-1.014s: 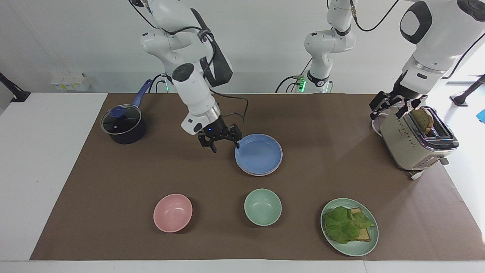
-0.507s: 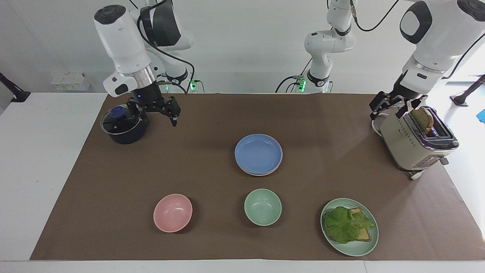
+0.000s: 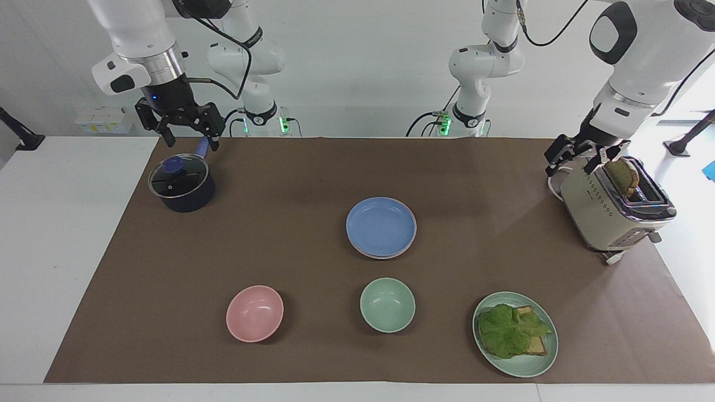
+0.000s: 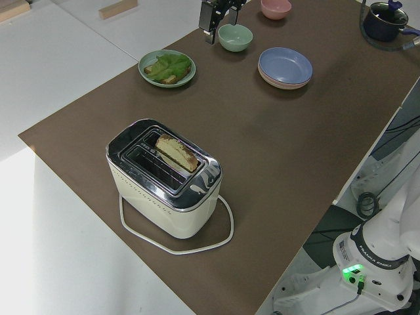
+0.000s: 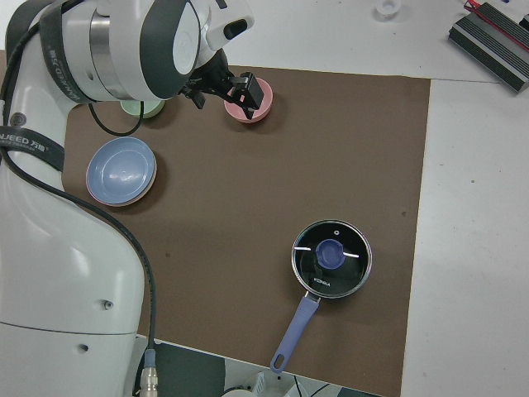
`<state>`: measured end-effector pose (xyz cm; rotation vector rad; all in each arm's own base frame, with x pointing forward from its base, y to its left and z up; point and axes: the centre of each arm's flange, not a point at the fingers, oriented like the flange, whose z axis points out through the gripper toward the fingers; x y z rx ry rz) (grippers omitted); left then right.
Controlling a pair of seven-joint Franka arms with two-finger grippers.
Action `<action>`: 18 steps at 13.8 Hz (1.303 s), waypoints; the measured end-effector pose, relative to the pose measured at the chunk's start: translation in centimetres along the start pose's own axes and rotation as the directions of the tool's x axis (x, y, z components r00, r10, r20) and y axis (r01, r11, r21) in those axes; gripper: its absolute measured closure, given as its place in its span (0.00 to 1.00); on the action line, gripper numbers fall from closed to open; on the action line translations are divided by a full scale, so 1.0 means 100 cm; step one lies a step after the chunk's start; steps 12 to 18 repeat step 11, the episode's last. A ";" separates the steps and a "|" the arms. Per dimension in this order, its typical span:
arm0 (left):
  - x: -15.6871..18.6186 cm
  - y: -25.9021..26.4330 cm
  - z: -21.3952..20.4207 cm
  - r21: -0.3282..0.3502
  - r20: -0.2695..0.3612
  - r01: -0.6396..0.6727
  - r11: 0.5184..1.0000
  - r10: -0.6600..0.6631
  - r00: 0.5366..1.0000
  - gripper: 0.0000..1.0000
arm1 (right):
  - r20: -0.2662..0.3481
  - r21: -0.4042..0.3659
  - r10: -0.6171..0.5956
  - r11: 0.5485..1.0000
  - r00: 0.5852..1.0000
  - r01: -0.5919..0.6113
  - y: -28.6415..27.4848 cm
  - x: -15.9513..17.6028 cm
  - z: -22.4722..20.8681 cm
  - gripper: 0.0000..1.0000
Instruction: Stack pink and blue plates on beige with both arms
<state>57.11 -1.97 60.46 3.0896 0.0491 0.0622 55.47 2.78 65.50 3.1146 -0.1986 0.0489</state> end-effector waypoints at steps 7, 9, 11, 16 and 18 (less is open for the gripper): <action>0.000 0.000 0.000 0.000 0.000 0.000 1.000 0.000 1.000 0.00 | 0.051 -0.005 -0.064 0.998 0.997 0.064 0.008 -0.002 0.006 0.00; 0.000 0.000 0.000 0.000 0.000 0.000 1.000 0.000 1.000 0.00 | 0.058 -0.006 -0.065 0.998 0.996 0.066 0.008 -0.003 0.007 0.00; 0.000 0.000 0.000 0.000 0.000 0.000 1.000 0.000 1.000 0.00 | 0.060 -0.006 -0.065 0.998 0.996 0.066 0.008 -0.003 0.008 0.00; 0.000 0.000 0.000 0.000 0.000 0.000 1.000 0.000 1.000 0.00 | 0.060 -0.006 -0.065 0.998 0.996 0.066 0.008 -0.003 0.008 0.00; 0.000 0.000 0.000 0.000 0.000 0.000 1.000 0.000 1.000 0.00 | 0.060 -0.006 -0.065 0.998 0.996 0.066 0.008 -0.003 0.008 0.00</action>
